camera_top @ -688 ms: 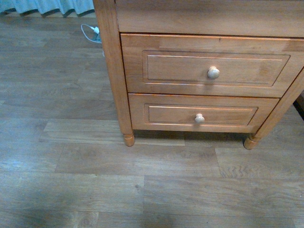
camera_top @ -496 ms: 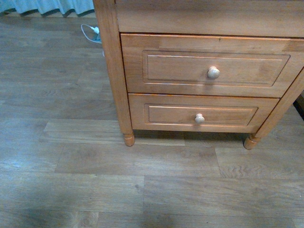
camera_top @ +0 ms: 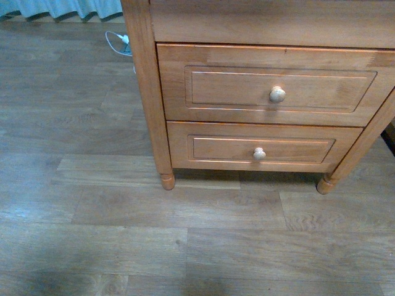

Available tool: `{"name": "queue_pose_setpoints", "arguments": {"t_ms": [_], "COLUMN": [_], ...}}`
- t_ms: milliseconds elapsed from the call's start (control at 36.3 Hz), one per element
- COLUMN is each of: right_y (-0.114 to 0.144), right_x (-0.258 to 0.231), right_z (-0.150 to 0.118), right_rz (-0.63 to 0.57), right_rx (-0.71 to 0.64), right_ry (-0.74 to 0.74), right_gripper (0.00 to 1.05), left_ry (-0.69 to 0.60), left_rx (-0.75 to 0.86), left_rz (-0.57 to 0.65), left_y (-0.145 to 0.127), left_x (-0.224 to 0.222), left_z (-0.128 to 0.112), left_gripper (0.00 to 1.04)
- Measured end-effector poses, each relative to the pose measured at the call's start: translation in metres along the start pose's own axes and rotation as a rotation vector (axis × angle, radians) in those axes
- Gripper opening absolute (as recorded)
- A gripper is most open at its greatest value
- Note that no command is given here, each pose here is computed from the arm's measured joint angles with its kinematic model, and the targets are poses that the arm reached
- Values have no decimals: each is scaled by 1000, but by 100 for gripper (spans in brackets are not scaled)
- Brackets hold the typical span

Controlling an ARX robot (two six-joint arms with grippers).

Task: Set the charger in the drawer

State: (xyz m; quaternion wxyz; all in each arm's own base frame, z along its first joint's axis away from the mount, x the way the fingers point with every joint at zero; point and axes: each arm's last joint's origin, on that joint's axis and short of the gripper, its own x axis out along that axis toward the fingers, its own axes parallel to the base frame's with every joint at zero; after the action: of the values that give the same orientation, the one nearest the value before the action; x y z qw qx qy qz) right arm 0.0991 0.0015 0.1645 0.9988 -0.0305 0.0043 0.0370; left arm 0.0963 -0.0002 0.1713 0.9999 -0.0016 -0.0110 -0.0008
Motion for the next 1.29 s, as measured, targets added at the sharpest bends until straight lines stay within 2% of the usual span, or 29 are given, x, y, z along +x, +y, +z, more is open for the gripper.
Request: {"name": "queue_pose_setpoints", "arguments": {"t_ms": [110, 248, 413, 606, 826, 1046, 1294], "right_y": [5, 15, 40, 76, 99, 118, 132], "right_x": [14, 58, 108, 169, 210, 245, 277], "right_z": [-3, 11, 8, -11, -41, -59, -66], "right_rz": [47, 81, 124, 123, 71, 17, -13], "right_rx": [-91, -103, -117, -110, -72, -2, 39], "right_ry": [79, 206, 333, 437, 552, 576, 553], "right_gripper": [96, 96, 96, 96, 96, 96, 96], "left_ry": [0, 0, 0, 0, 0, 0, 0], "left_rx": [0, 0, 0, 0, 0, 0, 0], "left_rz": [0, 0, 0, 0, 0, 0, 0], "left_y": [0, 0, 0, 0, 0, 0, 0], "left_x": [0, 0, 0, 0, 0, 0, 0], "left_z": [0, 0, 0, 0, 0, 0, 0], "left_gripper": [98, 98, 98, 98, 98, 98, 98]}}
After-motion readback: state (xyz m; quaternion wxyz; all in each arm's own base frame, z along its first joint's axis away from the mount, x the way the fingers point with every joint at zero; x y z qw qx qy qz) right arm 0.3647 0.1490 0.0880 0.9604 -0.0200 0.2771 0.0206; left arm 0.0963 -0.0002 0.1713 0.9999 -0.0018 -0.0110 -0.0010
